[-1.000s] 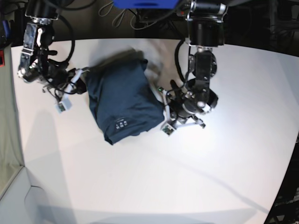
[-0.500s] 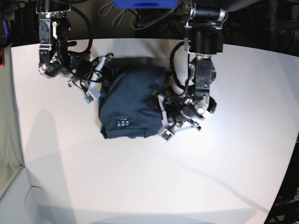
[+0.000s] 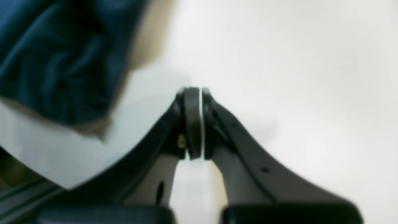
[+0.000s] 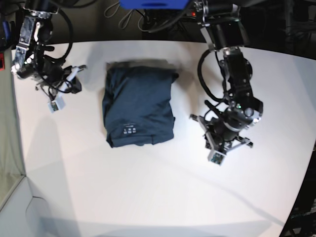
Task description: Layout the t-shirt on the table in an organized manner, then fold the t-shirt properly
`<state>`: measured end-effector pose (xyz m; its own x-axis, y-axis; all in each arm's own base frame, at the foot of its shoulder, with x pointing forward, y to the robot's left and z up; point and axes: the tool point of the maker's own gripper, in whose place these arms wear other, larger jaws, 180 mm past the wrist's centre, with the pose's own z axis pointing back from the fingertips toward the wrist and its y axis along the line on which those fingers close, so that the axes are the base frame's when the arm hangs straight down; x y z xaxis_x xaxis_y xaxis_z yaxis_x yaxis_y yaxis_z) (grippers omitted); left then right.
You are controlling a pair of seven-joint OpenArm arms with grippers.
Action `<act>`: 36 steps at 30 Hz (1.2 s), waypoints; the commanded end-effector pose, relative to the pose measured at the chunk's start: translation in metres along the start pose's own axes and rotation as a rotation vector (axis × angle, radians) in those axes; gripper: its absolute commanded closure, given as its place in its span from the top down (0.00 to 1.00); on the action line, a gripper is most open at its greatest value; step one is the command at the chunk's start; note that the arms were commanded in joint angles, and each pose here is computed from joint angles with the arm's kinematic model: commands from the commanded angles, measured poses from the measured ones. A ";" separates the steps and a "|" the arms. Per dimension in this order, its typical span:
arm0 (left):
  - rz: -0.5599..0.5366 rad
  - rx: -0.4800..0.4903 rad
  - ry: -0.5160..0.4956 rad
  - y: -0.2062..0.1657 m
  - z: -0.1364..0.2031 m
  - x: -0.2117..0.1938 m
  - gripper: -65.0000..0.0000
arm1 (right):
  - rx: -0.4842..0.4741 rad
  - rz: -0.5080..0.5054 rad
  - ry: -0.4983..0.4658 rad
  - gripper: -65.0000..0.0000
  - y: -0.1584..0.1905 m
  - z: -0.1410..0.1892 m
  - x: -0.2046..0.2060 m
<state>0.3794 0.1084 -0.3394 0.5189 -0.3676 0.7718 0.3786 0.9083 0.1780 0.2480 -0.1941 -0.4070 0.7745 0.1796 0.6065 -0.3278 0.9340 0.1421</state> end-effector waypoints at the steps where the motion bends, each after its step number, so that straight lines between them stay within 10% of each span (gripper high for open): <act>1: 0.009 0.032 -0.055 0.008 0.012 0.011 0.00 | -0.009 0.021 -0.053 0.00 -0.001 0.011 0.012; 7: 0.023 0.195 -0.001 0.034 0.078 -0.037 0.00 | -0.066 0.086 -0.042 0.00 0.011 0.052 -0.008; 15: 0.078 0.226 0.416 0.018 0.150 -0.175 0.00 | -0.195 0.018 0.104 0.00 -0.010 0.108 -0.080; 29: 0.353 0.011 0.670 -0.072 0.236 -0.303 0.00 | -0.312 -0.033 0.278 0.00 0.002 0.128 -0.190; 36: 0.617 -0.083 0.666 -0.143 0.235 -0.377 0.00 | -0.210 -0.131 0.349 0.00 0.019 0.105 -0.257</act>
<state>-0.0472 0.1615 -0.5164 0.9733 0.1161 0.1978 -0.0724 0.9738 -0.2156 -0.0146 -0.2499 -0.4830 0.9540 0.1061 0.2803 -0.1189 0.9925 0.0292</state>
